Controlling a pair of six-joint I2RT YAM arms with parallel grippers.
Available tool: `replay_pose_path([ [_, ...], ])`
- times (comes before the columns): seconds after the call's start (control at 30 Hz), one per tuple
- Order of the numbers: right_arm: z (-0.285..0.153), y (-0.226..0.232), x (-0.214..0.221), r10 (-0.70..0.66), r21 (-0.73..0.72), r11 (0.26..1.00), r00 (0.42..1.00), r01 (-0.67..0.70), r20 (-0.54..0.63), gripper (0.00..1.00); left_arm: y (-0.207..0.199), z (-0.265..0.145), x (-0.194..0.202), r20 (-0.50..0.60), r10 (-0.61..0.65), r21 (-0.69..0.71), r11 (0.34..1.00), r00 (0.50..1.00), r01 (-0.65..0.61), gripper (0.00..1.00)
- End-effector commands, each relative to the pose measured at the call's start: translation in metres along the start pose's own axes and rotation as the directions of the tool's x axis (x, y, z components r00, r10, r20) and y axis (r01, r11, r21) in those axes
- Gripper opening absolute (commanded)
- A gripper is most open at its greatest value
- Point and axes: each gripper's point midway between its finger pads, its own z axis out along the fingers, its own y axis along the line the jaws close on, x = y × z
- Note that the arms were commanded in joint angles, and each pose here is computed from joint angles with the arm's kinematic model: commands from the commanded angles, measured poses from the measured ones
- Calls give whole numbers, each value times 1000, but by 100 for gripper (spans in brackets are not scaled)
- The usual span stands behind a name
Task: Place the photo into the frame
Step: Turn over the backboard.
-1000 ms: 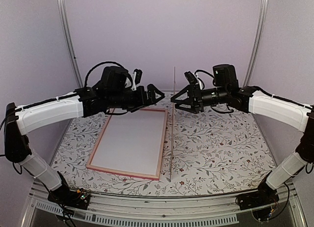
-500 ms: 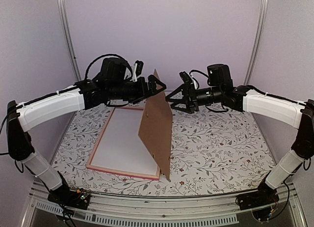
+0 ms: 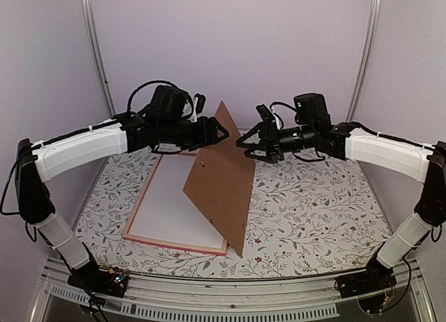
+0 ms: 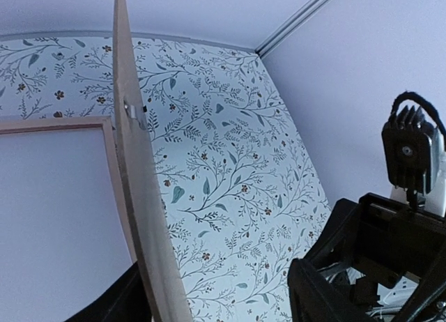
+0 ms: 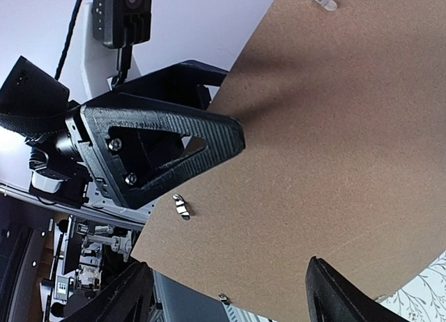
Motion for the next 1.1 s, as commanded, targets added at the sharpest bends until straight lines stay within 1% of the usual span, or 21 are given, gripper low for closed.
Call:
replay_pose_path([
  [0.0,-13,-9,3,-10,48,999,1000,8,25,79,19,-3,-4,-15,41,-69,997,999,-42,61],
  [0.1,-18,-20,7,7,72,997,1000,-9,30,79,29,-1,0,-42,40,-82,996,998,-43,51],
  [0.17,-21,-27,9,18,87,996,999,-21,32,79,36,1,3,-57,32,-86,996,998,-37,45],
  [0.33,-25,-44,16,37,124,991,999,-40,31,79,44,1,5,-73,29,-98,995,997,-36,39],
  [0.67,-28,-74,29,71,177,981,997,-74,25,79,66,2,12,-108,14,-131,991,994,-29,21],
  [0.9,-27,-88,37,91,190,977,996,-93,20,79,73,-1,11,-111,9,-139,990,994,-24,5],
  [1.03,-26,-95,39,102,200,974,995,-103,16,79,76,-5,11,-109,0,-139,990,994,-15,0],
  [1.07,-26,-97,40,105,202,974,994,-106,15,79,77,-7,10,-106,-4,-137,991,994,-11,0],
])
